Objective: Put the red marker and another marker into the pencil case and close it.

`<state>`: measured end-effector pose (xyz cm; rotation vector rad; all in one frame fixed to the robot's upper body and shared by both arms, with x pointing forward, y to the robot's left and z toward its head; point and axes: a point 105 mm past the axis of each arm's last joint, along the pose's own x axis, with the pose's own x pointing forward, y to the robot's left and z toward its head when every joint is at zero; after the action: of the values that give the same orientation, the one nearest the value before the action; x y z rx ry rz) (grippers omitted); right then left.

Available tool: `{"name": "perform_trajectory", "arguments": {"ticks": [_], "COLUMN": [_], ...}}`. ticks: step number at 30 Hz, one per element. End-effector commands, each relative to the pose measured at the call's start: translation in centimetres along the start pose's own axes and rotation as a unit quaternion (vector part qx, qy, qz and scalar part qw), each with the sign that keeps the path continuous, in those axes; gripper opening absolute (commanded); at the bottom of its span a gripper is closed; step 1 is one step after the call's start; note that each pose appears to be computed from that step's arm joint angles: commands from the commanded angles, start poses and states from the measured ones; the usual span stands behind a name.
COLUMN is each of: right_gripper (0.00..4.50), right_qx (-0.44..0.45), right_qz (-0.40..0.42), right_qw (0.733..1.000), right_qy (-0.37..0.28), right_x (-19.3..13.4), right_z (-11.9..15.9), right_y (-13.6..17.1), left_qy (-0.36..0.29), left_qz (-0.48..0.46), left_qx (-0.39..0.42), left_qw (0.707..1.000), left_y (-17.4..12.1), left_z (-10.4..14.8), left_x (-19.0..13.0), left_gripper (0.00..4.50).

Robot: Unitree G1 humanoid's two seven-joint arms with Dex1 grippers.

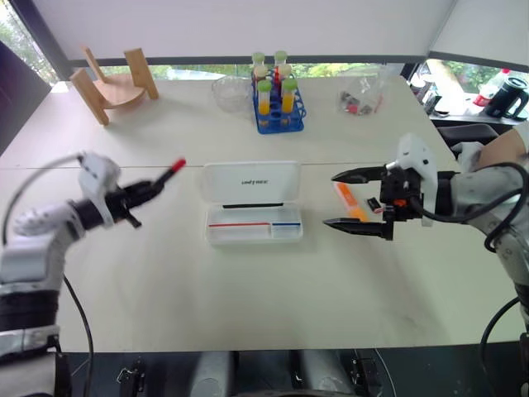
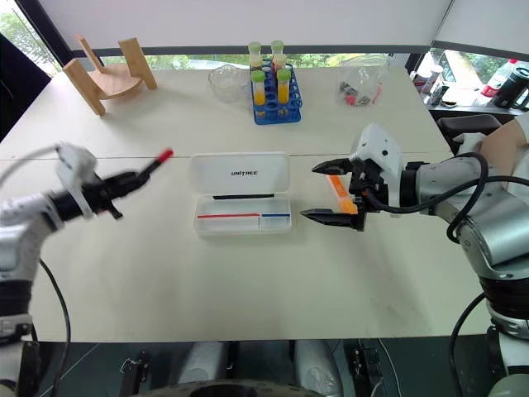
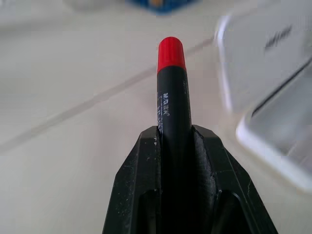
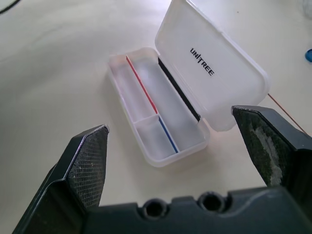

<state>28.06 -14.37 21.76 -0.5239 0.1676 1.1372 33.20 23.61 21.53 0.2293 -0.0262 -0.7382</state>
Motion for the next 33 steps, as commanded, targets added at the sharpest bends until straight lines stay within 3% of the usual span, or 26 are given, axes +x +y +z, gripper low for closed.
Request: {"name": "perform_trajectory", "arguments": {"ticks": [1, 4, 8, 12, 18, 22, 26, 27, 33], "right_gripper": [4.50, 4.50, 4.50, 4.50, 4.50, 4.50, 4.50, 4.50, 4.50], "right_qx": [-0.026, -0.028, -0.028, -0.024, -0.013, -0.009, -0.003, 0.000, 0.055], "right_qz": [-0.014, -0.019, -0.029, -0.036, -0.051, -0.053, -0.049, -0.050, -0.134], "right_qw": [0.999, 0.999, 0.999, 0.999, 0.999, 0.999, 0.999, 0.999, 0.989], "right_qy": [-0.012, -0.013, -0.007, -0.007, -0.005, -0.005, -0.005, -0.004, 0.026], "right_x": [-0.7, -0.7, -0.9, -1.0, -1.5, -1.5, -1.1, -1.0, 0.5], "right_z": [1.2, 1.4, 1.2, 1.2, 1.1, 1.0, 0.8, 0.5, -2.4], "right_y": [0.0, -0.1, -0.2, 0.1, 0.7, 0.8, 1.0, 1.0, -1.9], "left_qy": [-0.044, -0.034, 0.017, 0.032, 0.091, 0.096, 0.063, 0.051, -0.018], "left_qz": [-0.113, -0.197, -0.268, -0.302, -0.342, -0.329, -0.298, -0.287, -0.256], "left_qx": [0.030, 0.062, 0.161, 0.189, 0.203, 0.180, 0.140, 0.126, 0.037], "left_qw": [0.992, 0.978, 0.950, 0.934, 0.913, 0.922, 0.942, 0.948, 0.966], "left_y": [-3.5, -6.2, -8.2, -9.2, -10.4, -10.1, -9.5, -9.2, -9.1], "left_z": [3.8, 3.8, 1.2, -0.4, -4.6, -5.1, -3.2, -2.4, 2.1], "left_x": [1.9, 4.2, 7.8, 9.9, 11.4, 11.5, 10.9, 10.4, 4.9], "left_gripper": [0.34, 0.34, 0.34, 0.34, 0.34, 2.27, 4.24, 4.42, 4.42]}}
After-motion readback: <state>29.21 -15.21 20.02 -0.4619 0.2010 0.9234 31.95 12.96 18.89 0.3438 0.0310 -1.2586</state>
